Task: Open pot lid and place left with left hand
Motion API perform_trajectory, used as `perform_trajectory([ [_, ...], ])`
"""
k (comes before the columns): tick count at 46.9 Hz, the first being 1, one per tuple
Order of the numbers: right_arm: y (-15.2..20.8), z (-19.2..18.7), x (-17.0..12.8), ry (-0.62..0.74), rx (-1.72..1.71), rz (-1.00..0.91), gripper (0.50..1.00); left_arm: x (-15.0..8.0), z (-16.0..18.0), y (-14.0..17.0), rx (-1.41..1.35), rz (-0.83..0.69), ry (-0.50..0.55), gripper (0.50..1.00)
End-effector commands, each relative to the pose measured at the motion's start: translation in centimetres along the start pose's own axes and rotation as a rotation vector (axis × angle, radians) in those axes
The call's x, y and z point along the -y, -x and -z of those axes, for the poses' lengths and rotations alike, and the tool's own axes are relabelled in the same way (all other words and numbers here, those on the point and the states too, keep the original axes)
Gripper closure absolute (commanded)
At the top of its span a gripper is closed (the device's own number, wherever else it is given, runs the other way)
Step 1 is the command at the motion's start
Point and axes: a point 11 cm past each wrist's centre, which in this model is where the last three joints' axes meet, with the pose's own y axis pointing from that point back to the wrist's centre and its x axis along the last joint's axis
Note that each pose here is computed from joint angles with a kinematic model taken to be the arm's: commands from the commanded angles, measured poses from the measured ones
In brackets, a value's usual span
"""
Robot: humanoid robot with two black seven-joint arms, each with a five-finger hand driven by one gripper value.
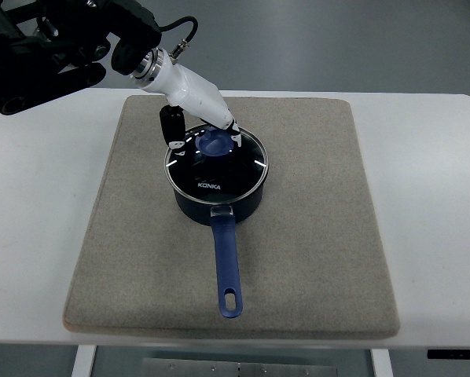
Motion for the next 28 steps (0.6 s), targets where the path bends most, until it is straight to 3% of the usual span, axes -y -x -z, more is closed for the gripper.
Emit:
perform_trajectory([
  [1, 0.0, 0.0, 0.0, 0.0, 0.0, 0.0, 0.583, -0.04, 0.01, -0.09, 0.003, -0.004, -0.001, 0.677],
  [3, 0.0, 0.0, 0.0, 0.0, 0.0, 0.0, 0.583, -0.04, 0.01, -0.09, 0.003, -0.004, -0.001, 0.686],
  [7, 0.0, 0.0, 0.0, 0.0, 0.0, 0.0, 0.583, -0.04, 0.02, -0.08, 0.004, -0.003, -0.002, 0.763],
  [11, 0.0, 0.01, 0.0, 0.0, 0.001, 0.0, 0.585, 0.03, 0.07, 0.02, 0.011, 0.003, -0.006, 0.851],
  [14, 0.0, 0.0, 0.0, 0.0, 0.0, 0.0, 0.585, 0.06, 0.17, 0.2, 0.026, 0.015, -0.014, 0.958],
  [16, 0.0, 0.0, 0.0, 0.0, 0.0, 0.0, 0.583, 0.07, 0.19, 0.24, 0.038, 0.022, -0.019, 0.99],
  [28, 0.0, 0.0, 0.0, 0.0, 0.0, 0.0, 0.583, -0.08, 0.48, 0.14, 0.048, 0.024, -0.033, 1.0],
])
